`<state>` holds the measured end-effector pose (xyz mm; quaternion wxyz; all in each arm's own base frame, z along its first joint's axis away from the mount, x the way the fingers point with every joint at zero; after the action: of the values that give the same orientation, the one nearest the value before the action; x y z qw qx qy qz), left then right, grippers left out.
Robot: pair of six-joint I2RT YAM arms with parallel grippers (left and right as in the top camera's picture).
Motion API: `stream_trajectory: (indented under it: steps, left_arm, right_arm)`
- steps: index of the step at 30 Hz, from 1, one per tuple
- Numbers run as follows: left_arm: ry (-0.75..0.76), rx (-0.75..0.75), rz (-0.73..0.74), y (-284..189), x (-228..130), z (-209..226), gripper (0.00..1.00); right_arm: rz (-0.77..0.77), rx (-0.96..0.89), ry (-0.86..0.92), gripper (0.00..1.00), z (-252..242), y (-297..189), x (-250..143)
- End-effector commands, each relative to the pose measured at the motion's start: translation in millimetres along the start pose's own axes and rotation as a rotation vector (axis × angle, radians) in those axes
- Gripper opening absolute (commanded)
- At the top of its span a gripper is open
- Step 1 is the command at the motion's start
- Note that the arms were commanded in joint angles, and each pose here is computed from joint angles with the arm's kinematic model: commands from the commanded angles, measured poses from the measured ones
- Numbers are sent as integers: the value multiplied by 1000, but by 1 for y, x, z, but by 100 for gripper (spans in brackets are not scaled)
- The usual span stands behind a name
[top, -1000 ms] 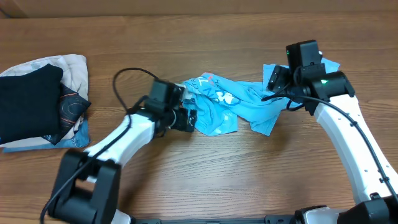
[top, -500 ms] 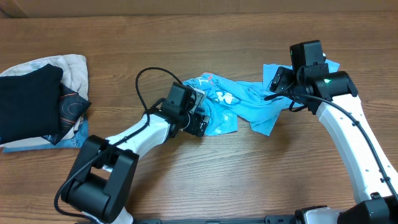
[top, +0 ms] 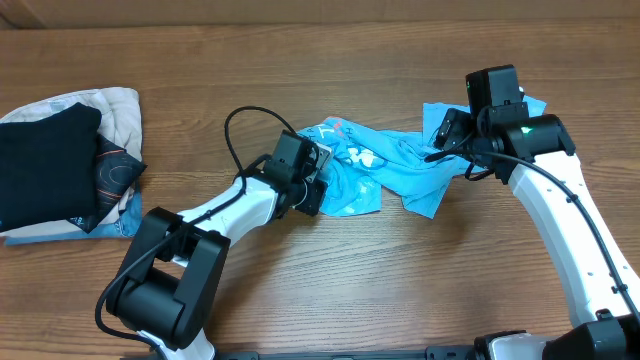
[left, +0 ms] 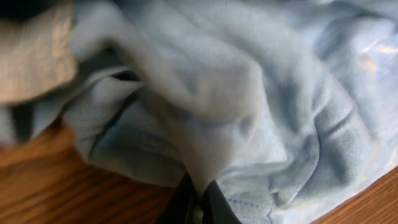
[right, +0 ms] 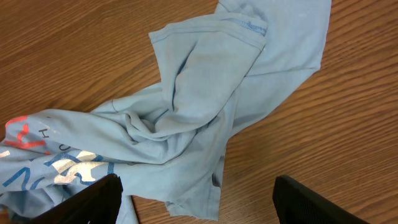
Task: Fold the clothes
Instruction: 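Reach the left gripper to the shirt's left edge and grasp it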
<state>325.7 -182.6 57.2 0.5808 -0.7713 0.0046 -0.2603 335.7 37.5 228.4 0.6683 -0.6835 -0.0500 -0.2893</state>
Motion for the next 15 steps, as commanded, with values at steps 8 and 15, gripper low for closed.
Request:
stream_trajectory:
  steps: [8, 15]
  left_arm:
    - [14, 404, -307, -173, 86, 22, 4]
    - [-30, 428, -524, -262, 101, 25, 4]
  right_arm:
    - [-12, 3, -10, 86, -1, -4, 3]
    - [36, 38, -15, 85, 4, 2, -2]
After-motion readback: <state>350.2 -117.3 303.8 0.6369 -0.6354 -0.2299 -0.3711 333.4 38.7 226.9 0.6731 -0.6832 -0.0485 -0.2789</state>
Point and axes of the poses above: each gripper's point midway between its finger pads, its own y axis out along the fingers, its own z axis along the line the jaws close on, x = y × z, the point moved 6 cm from there along -y, back along the fingers, and after that the axes turned 4 degrees about -y, right-handed, at the moved point
